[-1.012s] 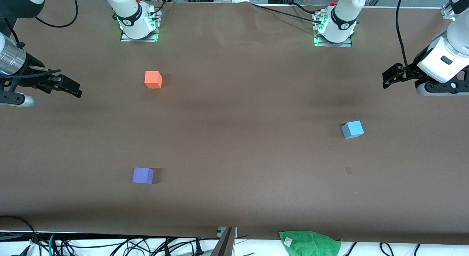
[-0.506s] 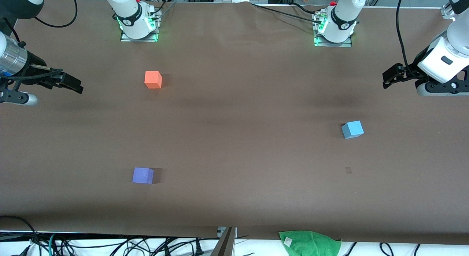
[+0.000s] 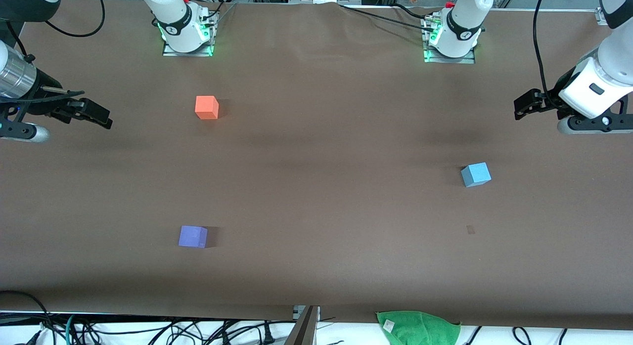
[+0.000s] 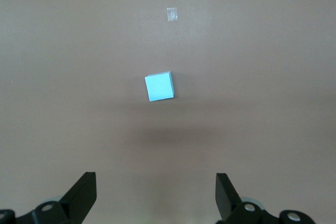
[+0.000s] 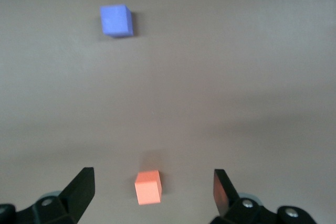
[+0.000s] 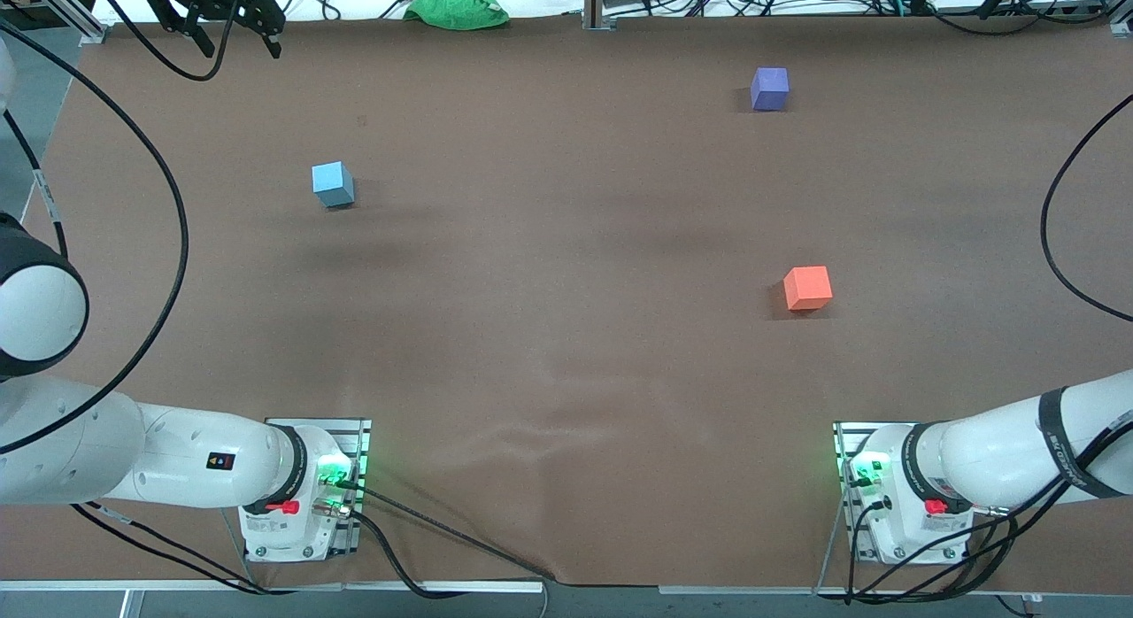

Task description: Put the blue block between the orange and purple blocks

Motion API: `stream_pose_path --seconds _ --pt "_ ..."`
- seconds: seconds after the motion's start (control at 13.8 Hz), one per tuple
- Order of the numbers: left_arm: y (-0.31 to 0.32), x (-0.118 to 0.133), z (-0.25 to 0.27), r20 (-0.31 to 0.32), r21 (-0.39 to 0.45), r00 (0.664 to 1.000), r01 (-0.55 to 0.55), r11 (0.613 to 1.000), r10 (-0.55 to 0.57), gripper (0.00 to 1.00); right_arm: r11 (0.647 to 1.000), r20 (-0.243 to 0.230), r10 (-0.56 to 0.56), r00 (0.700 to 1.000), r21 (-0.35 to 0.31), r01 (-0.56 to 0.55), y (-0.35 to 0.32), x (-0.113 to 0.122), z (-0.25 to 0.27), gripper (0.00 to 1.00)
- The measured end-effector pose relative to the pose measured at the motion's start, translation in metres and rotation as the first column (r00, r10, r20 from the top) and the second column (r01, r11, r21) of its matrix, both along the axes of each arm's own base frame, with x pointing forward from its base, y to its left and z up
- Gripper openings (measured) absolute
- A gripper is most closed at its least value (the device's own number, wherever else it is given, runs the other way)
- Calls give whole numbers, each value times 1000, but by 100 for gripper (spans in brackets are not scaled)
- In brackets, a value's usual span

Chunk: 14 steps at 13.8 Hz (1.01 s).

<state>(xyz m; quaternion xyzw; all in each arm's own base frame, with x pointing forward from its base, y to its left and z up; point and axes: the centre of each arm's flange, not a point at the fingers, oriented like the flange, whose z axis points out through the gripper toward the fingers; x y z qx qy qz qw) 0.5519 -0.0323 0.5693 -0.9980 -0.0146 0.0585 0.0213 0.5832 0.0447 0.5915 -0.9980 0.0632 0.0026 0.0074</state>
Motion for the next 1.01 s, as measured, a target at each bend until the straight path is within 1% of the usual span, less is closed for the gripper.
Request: stream_pose_path --seconds 0.22,0.36,0.58,0.65,0.8,1.01 --pt "5 5 -13 -26 3 1000 -12 1000 12 100 1000 33 5 999 5 -5 4 3 4 100" --pt "14 11 -29 -56 9 998 -43 999 43 100 1000 44 5 999 6 -5 4 4 5 100" --pt "23 22 -67 -115 26 988 -102 994 105 100 1000 56 4 998 6 -5 4 5 6 100" --pt "25 26 -83 -120 31 985 -122 992 124 99 1000 59 4 998 7 -5 4 6 6 100" --pt "25 33 -122 -84 31 986 -144 989 146 100 1000 67 4 998 7 -5 4 7 7 100" --pt "25 32 -182 5 15 988 -153 988 153 100 1000 72 4 997 7 -5 4 7 8 100"
